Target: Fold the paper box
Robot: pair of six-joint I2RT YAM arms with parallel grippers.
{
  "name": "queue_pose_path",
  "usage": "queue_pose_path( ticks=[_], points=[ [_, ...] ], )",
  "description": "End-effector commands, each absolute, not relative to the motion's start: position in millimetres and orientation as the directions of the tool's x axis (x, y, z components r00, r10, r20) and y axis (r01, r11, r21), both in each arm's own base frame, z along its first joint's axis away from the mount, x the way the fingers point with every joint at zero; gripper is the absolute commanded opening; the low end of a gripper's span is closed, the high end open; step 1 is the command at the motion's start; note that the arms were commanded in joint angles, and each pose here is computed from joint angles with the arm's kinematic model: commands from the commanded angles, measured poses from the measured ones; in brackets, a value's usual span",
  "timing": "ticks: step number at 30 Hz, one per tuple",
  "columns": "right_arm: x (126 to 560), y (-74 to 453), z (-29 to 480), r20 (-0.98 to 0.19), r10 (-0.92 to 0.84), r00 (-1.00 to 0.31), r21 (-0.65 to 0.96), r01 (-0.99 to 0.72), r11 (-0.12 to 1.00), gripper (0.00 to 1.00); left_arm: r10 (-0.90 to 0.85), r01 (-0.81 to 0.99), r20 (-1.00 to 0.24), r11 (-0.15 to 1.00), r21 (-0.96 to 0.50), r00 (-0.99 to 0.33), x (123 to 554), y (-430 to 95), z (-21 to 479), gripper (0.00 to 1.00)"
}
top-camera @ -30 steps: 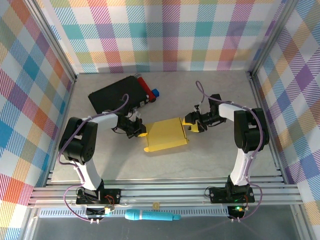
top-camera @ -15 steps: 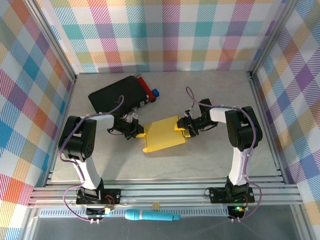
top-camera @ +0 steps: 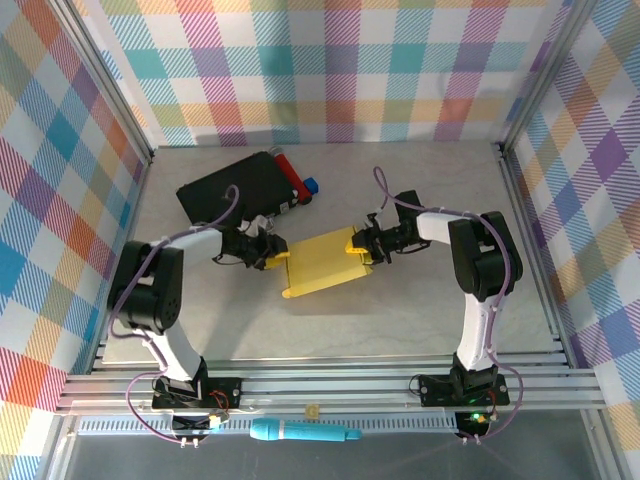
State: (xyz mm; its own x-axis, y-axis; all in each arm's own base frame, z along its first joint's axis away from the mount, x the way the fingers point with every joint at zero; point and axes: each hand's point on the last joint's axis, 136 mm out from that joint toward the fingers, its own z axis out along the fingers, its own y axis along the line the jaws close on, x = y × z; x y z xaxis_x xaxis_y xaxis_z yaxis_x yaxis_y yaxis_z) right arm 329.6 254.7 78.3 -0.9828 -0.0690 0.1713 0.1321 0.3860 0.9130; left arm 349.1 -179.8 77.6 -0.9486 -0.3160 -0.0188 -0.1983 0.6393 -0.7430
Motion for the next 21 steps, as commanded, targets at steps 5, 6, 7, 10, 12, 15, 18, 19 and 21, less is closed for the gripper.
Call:
queue_pose_path(
  ticks=[5, 6, 7, 10, 12, 15, 18, 19, 21],
  points=[
    [342, 244, 105, 0.401, 0.031, -0.916, 0.85, 0.384, 0.36, 0.28, -0.683, -0.386, -0.093, 0.514, -0.766, -0.725, 385, -136, 153, 0.69],
    [345, 241, 110, 0.43, 0.051, -0.901, 0.837, 0.42, 0.351, 0.27, -0.714, -0.434, -0.057, 0.484, -0.76, -0.697, 383, -133, 153, 0.71],
    [348, 238, 115, 0.462, 0.07, -0.884, 0.822, 0.456, 0.34, 0.26, -0.734, -0.467, -0.02, 0.452, -0.76, -0.679, 380, -133, 153, 0.71],
    [354, 234, 130, 0.545, 0.091, -0.834, 0.783, 0.545, 0.301, 0.27, -0.782, -0.527, 0.08, 0.336, -0.781, -0.618, 379, -136, 155, 0.72],
    [357, 233, 141, 0.601, 0.091, -0.794, 0.749, 0.599, 0.282, 0.25, -0.792, -0.548, 0.158, 0.249, -0.798, -0.59, 383, -145, 156, 0.73],
    [362, 234, 155, 0.645, 0.094, -0.759, 0.719, 0.644, 0.262, 0.24, -0.782, -0.568, 0.228, 0.188, -0.801, -0.58, 389, -161, 156, 0.73],
    [368, 233, 167, 0.664, 0.109, -0.739, 0.702, 0.668, 0.247, 0.24, -0.763, -0.622, 0.282, 0.193, -0.759, -0.582, 388, -176, 149, 0.74],
    [369, 233, 169, 0.672, 0.11, -0.732, 0.697, 0.675, 0.242, 0.24, -0.76, -0.64, 0.302, 0.189, -0.745, -0.576, 388, -180, 146, 0.74],
    [371, 233, 174, 0.681, 0.113, -0.723, 0.688, 0.686, 0.236, 0.24, -0.76, -0.661, 0.354, 0.131, -0.738, -0.546, 391, -187, 141, 0.74]
  ],
)
